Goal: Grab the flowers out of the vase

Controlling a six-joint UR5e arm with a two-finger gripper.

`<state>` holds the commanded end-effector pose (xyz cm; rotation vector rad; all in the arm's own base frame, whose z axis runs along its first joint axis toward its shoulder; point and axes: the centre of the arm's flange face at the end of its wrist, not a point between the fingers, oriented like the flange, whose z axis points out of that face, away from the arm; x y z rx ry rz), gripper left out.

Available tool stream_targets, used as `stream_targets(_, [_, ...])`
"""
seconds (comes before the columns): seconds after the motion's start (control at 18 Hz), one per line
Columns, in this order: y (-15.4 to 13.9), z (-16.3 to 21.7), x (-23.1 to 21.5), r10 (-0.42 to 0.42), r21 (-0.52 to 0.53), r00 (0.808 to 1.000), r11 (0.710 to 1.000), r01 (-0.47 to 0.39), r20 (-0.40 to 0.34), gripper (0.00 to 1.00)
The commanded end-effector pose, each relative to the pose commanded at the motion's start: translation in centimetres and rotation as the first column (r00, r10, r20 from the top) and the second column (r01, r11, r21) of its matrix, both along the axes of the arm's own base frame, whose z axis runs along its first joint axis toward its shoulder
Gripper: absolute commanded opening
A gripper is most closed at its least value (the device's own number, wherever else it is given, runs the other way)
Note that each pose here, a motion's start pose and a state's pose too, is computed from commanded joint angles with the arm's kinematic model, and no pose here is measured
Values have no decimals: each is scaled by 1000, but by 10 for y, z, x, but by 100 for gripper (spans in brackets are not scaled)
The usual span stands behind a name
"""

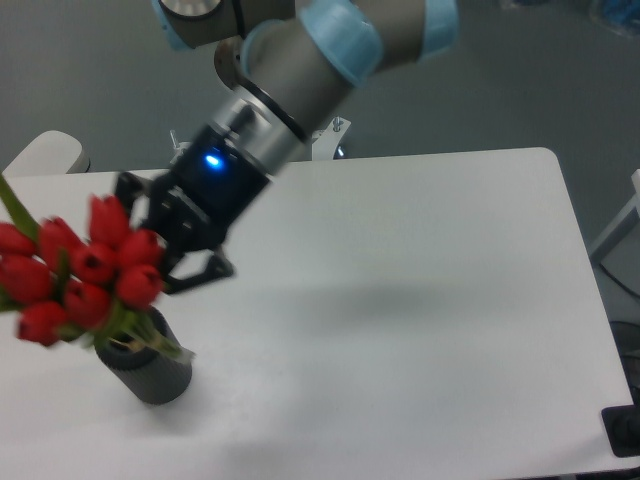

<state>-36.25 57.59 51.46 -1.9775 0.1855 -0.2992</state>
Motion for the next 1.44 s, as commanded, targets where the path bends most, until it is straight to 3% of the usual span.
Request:
stream_targets(0.17, [-7, -10, -30, 20, 6, 999, 1000, -20, -32, 31])
stream_targets(0.39, [-6, -21, -37, 7, 6, 997, 1000, -6, -78, 31])
stream_targets(1.44, [-20, -23, -53, 24, 15, 996, 1000, -23, -88, 31])
